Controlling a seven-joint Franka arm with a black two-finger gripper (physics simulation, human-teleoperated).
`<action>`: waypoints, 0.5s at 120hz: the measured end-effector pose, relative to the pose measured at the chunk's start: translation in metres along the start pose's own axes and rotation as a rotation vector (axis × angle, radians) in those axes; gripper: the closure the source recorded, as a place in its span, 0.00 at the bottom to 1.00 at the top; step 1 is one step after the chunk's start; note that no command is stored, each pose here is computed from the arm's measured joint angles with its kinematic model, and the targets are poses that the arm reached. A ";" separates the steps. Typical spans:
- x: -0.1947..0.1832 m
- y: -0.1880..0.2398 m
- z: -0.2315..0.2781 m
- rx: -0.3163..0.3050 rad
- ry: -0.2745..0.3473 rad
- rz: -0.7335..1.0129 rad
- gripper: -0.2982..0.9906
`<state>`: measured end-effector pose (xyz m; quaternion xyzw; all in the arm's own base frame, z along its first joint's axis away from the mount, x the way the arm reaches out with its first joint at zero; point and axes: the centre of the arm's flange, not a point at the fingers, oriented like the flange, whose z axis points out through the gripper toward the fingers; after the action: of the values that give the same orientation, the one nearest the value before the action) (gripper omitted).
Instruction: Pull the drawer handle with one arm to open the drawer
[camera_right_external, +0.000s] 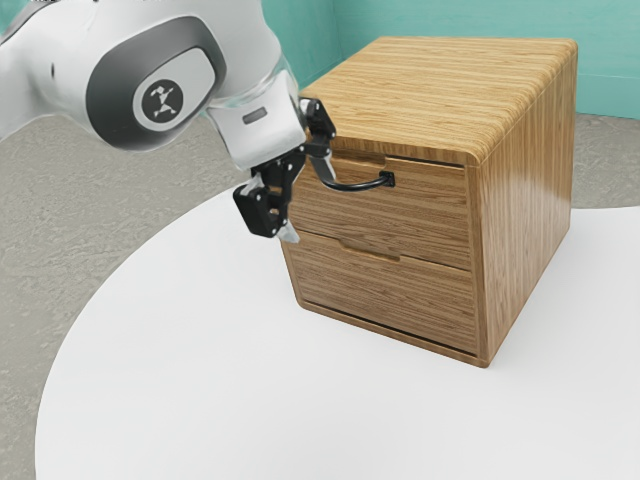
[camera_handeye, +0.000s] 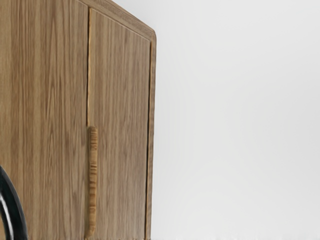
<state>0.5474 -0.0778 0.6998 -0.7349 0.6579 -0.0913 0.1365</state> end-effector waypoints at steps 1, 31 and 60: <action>-0.001 -0.001 0.000 0.001 0.000 0.001 0.23; -0.003 -0.011 0.018 -0.001 0.044 0.031 0.23; 0.007 -0.017 0.037 -0.011 0.064 0.055 0.23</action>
<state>0.5758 -0.0806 0.6698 -0.7139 0.6825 -0.1073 0.1138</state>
